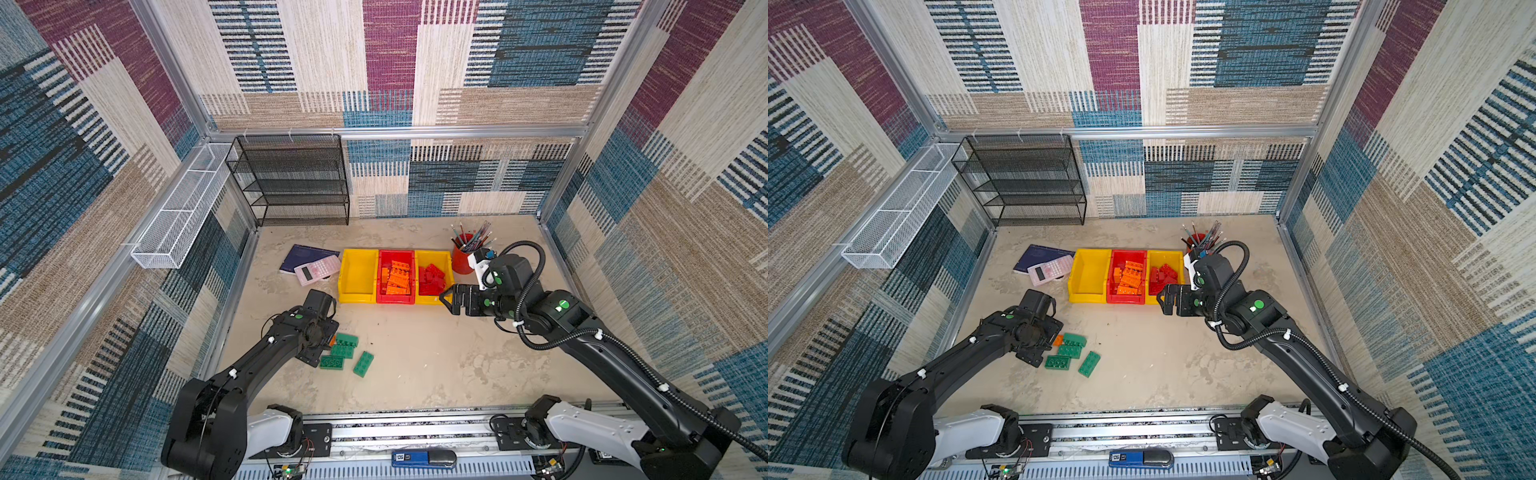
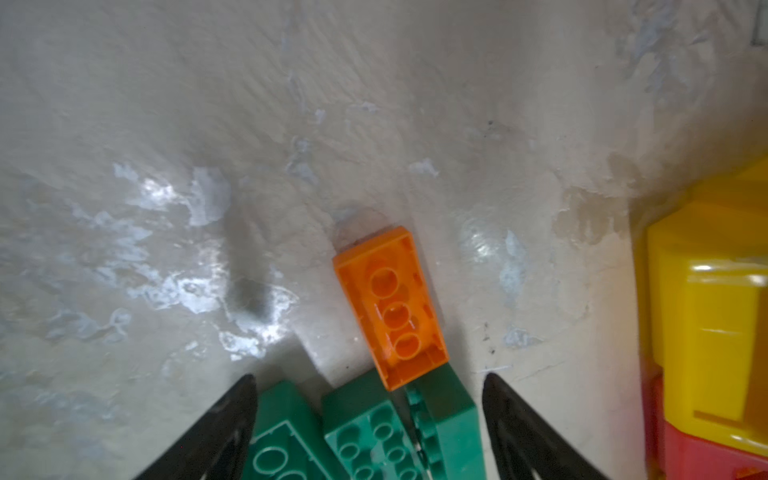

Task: Sort the legos into containers by color
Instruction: 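Lower the left gripper and grasp the orange brick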

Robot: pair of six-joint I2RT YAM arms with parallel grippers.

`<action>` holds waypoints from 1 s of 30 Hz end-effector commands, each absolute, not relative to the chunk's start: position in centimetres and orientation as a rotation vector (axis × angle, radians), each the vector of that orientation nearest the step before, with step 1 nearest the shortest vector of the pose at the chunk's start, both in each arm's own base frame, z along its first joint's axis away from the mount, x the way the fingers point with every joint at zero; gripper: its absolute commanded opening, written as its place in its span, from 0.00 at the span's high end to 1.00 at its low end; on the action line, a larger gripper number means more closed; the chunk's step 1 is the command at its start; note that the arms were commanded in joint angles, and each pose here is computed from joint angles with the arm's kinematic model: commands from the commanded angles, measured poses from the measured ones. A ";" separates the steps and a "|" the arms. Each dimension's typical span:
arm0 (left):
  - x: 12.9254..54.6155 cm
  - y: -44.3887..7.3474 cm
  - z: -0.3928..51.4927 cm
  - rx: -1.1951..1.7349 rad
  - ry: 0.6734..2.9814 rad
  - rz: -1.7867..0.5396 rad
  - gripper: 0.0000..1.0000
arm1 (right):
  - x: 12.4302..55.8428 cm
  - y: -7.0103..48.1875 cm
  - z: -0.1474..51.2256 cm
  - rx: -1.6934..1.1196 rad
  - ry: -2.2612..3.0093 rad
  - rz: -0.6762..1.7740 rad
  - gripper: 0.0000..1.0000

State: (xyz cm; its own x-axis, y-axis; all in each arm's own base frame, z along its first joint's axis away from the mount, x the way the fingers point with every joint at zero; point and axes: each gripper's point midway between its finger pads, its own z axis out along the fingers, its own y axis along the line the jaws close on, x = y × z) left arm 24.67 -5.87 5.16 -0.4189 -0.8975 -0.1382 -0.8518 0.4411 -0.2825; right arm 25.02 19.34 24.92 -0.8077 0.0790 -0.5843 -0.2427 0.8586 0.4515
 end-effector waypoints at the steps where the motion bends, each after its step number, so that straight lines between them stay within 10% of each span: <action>1: 26.1 -6.1 5.2 -1.530 2.408 -0.290 0.15 | 25.2 18.8 25.0 -0.093 2.409 0.665 0.00; 20: 26.8 -6.5 1.8 -1.620 2.567 -0.185 0.16 | 26.1 18.8 24.1 -0.076 2.419 0.627 0.00; 30: 25.0 -6.3 0.7 -1.615 2.651 -0.112 0.51 | 26.3 18.2 23.7 -0.035 2.412 0.610 0.00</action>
State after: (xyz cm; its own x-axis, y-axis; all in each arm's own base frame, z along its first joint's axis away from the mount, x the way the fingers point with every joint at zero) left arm 25.73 -5.77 1.52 -0.4275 -0.9036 -0.0281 -0.8989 0.4281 -0.0929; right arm 25.70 18.10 23.11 -0.8141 0.0923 -0.5733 -0.1818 0.8971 0.4026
